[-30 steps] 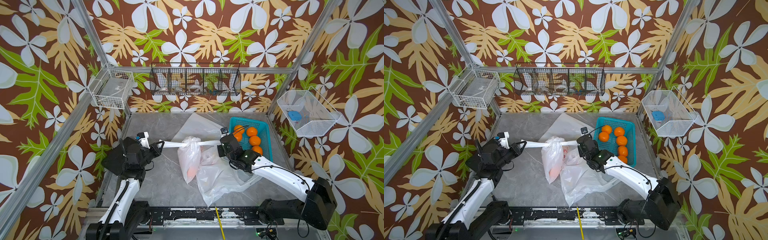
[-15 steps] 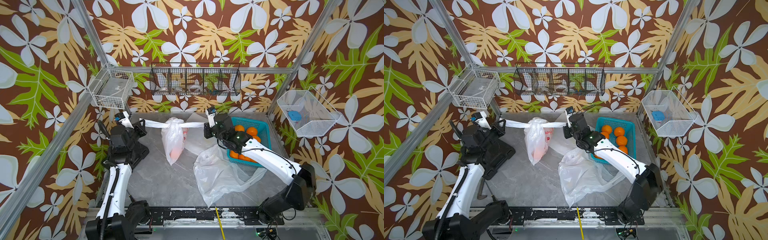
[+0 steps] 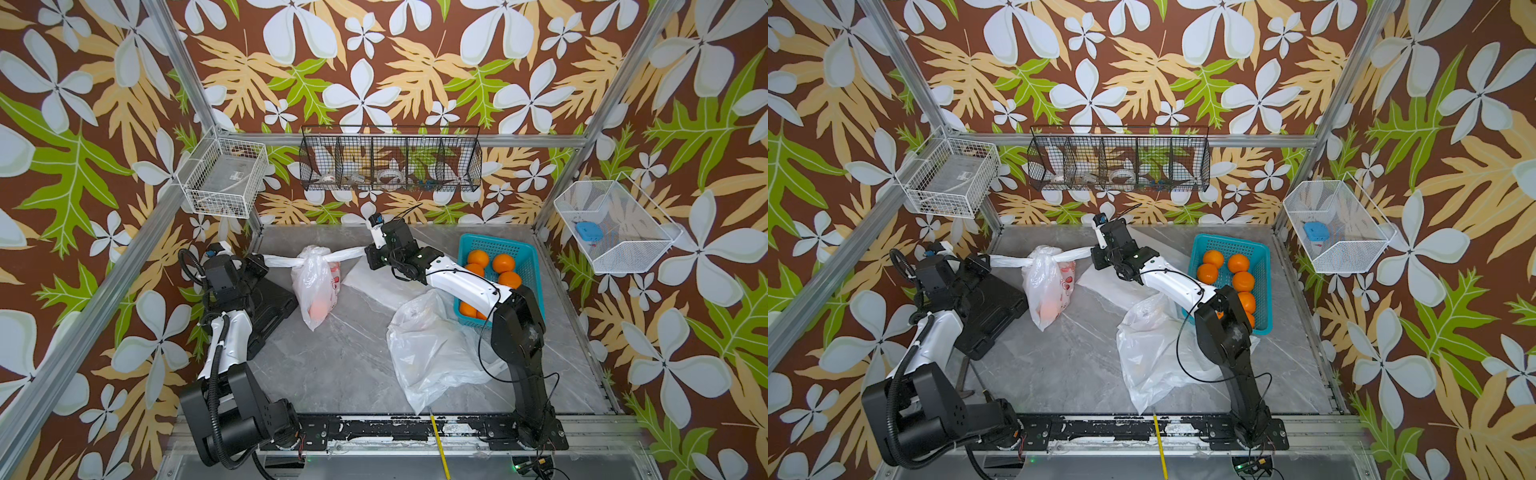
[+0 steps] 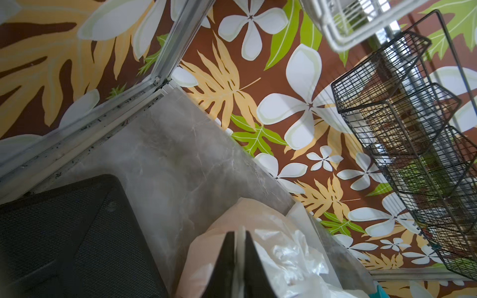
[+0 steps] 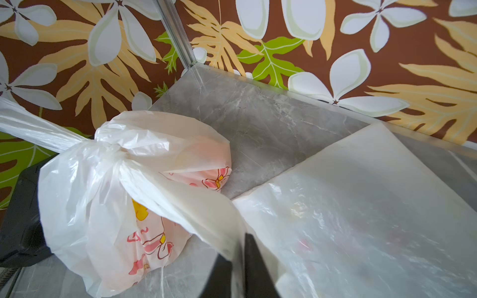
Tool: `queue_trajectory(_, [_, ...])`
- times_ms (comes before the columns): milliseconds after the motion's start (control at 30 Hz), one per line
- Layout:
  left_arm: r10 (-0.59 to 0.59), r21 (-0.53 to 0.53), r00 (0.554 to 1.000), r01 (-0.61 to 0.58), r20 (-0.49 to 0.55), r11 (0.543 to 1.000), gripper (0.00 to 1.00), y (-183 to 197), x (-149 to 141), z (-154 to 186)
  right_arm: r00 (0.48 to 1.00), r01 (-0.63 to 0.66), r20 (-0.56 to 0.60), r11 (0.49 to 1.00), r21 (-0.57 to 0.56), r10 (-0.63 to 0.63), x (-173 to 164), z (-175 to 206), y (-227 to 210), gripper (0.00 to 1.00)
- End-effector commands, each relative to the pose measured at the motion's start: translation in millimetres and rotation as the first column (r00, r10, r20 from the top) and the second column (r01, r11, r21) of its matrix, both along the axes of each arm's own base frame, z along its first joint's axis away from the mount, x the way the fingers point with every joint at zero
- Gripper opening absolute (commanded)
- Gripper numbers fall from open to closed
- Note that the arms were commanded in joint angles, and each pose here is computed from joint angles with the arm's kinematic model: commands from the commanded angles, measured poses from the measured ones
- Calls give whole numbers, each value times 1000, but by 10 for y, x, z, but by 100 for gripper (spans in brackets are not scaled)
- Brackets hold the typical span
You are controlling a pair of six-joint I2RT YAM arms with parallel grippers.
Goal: Place the oranges into plastic bags & tie knots
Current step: Place the plastic bag at the center of the board.
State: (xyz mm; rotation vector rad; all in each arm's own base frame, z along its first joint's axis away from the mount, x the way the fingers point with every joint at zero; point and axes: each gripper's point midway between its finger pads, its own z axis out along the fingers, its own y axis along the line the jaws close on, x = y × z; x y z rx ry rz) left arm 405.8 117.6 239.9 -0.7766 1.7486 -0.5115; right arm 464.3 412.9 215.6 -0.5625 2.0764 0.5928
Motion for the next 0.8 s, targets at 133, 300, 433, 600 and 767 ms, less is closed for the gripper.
queue_trajectory(133, [-21, 72, 996, 15, 82, 997, 62, -77, -143, 461, 994, 38, 101, 999, 33, -41, -194, 673, -482, 78])
queue_trajectory(300, [-71, 168, 989, 48, 131, 985, 70, -352, -515, 812, 975, 152, 165, 988, 11, -152, -477, 994, -1253, 93])
queue_trajectory(433, [-134, 209, 981, 103, 138, 972, 72, -644, -785, 841, 983, 128, 127, 990, 68, -136, -744, 985, -1616, 98])
queue_trajectory(600, [-291, 172, 950, 269, 117, 948, 72, -1239, -1012, 632, 976, 192, 106, 981, 9, -192, -964, 933, -1968, 100])
queue_trajectory(767, [-475, 164, 878, 461, 54, 872, 71, -2072, -1218, 359, 971, 239, 11, 971, 16, -239, -1125, 678, -2358, 100])
